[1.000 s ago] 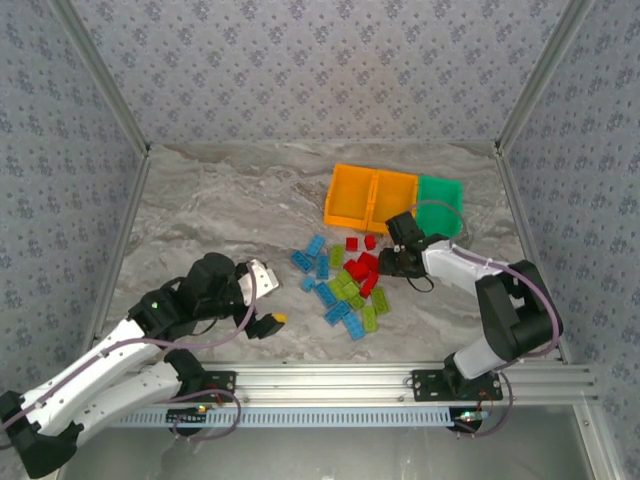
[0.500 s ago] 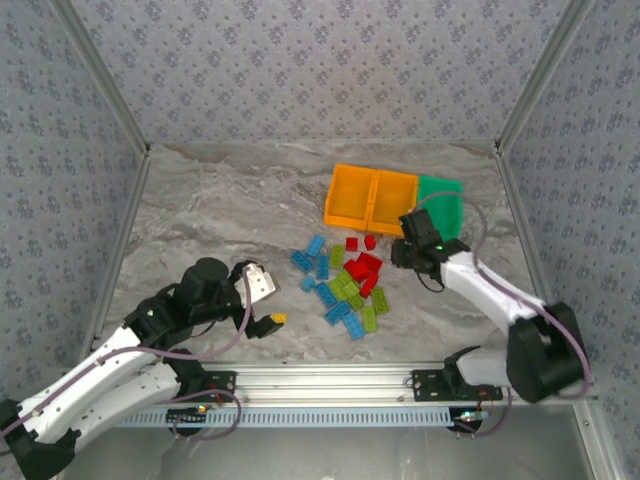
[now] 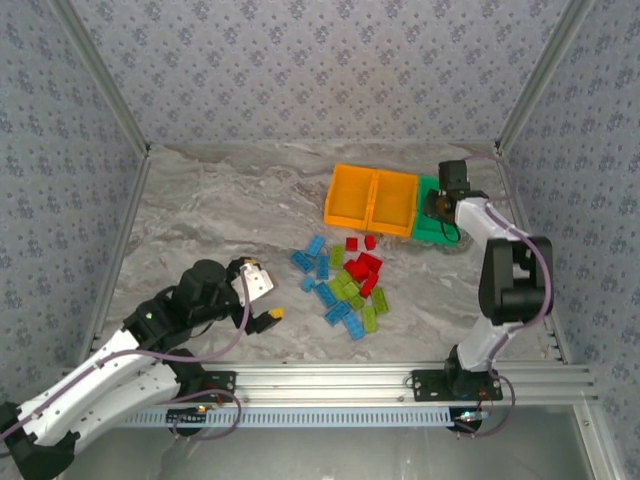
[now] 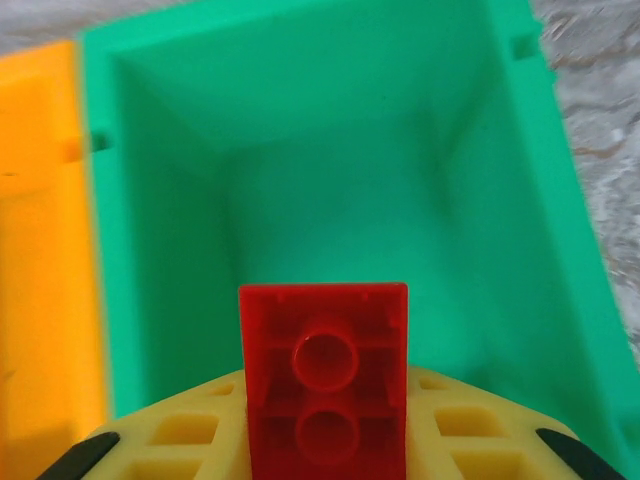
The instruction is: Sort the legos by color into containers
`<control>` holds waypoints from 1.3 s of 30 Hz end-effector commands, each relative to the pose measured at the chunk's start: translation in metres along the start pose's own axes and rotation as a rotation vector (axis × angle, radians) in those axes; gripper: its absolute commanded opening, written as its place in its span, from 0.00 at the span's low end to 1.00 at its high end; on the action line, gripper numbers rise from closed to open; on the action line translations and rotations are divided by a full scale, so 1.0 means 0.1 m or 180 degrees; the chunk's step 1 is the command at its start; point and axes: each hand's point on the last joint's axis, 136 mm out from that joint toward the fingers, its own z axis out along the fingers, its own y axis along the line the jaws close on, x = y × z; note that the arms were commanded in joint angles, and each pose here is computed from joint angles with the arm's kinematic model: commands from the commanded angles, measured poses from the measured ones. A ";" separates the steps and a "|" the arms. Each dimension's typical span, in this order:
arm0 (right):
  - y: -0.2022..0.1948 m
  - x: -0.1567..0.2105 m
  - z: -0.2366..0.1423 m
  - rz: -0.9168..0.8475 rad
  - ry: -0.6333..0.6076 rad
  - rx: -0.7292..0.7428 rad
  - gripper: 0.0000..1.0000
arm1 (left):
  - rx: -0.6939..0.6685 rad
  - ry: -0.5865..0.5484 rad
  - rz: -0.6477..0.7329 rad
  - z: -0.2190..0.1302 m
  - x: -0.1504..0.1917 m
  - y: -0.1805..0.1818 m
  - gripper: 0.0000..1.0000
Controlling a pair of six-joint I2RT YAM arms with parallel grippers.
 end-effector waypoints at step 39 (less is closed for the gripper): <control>0.76 2.61 -1.32 -0.1417 0.0924 -0.1014 0.64 | 0.0077 0.0044 0.0057 0.08 -0.01 -0.03 0.99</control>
